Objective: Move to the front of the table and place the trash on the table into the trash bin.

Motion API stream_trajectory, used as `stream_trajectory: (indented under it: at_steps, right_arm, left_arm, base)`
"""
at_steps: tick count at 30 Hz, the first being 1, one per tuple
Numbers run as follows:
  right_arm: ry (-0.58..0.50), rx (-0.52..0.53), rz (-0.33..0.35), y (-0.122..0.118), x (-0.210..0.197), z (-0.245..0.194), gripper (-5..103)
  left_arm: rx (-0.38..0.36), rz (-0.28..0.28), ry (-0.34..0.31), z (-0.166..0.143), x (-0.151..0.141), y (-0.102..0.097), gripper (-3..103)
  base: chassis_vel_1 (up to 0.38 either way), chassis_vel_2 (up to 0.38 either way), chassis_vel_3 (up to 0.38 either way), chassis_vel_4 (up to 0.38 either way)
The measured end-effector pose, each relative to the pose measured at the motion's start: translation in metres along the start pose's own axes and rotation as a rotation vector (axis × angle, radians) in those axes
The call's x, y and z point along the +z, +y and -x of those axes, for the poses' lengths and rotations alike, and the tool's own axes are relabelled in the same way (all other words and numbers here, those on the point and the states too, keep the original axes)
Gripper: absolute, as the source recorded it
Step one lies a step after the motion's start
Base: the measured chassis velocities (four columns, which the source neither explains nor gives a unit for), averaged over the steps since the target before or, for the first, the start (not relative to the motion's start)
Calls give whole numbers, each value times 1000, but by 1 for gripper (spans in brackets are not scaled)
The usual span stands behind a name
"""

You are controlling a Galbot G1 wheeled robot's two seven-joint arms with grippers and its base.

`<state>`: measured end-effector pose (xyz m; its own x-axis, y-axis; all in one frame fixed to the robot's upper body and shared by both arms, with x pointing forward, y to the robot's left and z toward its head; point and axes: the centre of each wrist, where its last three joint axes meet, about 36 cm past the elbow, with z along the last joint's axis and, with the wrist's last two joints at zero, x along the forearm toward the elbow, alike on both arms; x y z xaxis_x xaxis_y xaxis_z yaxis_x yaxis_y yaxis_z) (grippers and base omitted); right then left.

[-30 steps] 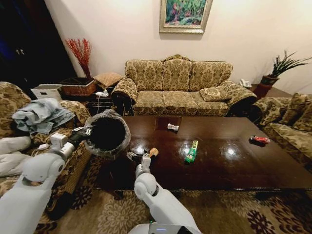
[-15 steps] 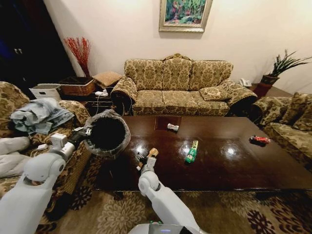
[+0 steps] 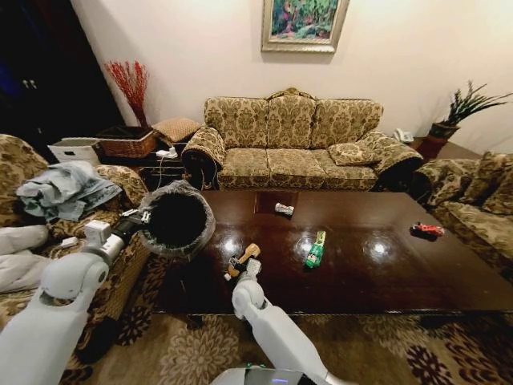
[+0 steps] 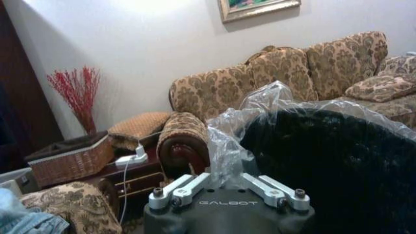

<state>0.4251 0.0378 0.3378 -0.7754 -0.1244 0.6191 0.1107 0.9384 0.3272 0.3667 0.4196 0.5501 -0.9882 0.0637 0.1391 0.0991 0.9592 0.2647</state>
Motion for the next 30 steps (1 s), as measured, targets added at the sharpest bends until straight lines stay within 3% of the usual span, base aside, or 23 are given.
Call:
stream_trajectory:
  at_steps: [4, 6, 7, 9, 12, 13, 16, 18, 19, 20, 23, 24, 25, 28, 29, 30]
  right_arm:
    - [22, -8, 21, -2, -4, 7, 84]
    - [35, -12, 30, -2, -5, 7, 84]
    - [44, -13, 37, -2, -5, 7, 73]
    - [46, -14, 40, -3, -6, 8, 69]
    - [52, -15, 46, -5, -6, 7, 52]
    - [52, -15, 46, -5, -6, 7, 52]
    - [56, -12, 51, -7, -5, 6, 37]
    - [56, -11, 52, -8, -5, 5, 37]
    - [46, -9, 45, -10, -5, 3, 31]
    - [46, -9, 45, -10, -5, 3, 31]
    - [-87, -12, -37, -24, 0, -6, 25]
    - [-226, -55, -95, -35, -3, -19, 22]
    - [-226, -55, -95, -35, -3, -19, 22]
    - [-511, -161, -149, -56, -29, -54, 21]
    - [-511, -161, -149, -56, -29, -54, 21]
    - [-615, -212, -156, -64, -43, -67, 21]
  left_arm:
    - [0, -1, 1, 0, 1, 0, 3]
    - [-2, -2, 2, 1, 1, 0, 3]
    - [-5, -1, 0, 1, 2, 1, 3]
    - [-5, -1, 0, 2, 2, 1, 3]
    - [-3, -4, 2, 2, 3, 0, 3]
    - [-3, -4, 2, 2, 3, 0, 3]
    - [-3, -5, 2, 2, 3, 0, 3]
    - [-2, -5, 2, 2, 3, 0, 3]
    - [-2, -4, 2, 2, 3, 0, 3]
    - [-2, -4, 2, 2, 3, 0, 3]
    - [-3, -3, 2, 2, 3, 0, 3]
    - [-5, -5, 5, 2, 4, 0, 3]
    - [-5, -5, 5, 2, 4, 0, 3]
    - [-15, 0, 16, 4, 7, 4, 3]
    - [-15, 0, 16, 4, 7, 4, 3]
    - [-14, 6, 20, 5, 7, 5, 3]
  base:
    - [0, 0, 0, 0]
    - [0, 0, 0, 0]
    - [0, 0, 0, 0]
    - [0, 0, 0, 0]
    - [0, 0, 0, 0]
    - [0, 0, 0, 0]
    - [0, 0, 0, 0]
    - [0, 0, 0, 0]
    - [0, 0, 0, 0]
    - [0, 0, 0, 0]
    - [0, 0, 0, 0]
    - [0, 0, 0, 0]
    - [0, 0, 0, 0]
    - [0, 0, 0, 0]
    - [0, 0, 0, 0]
    - [0, 0, 0, 0]
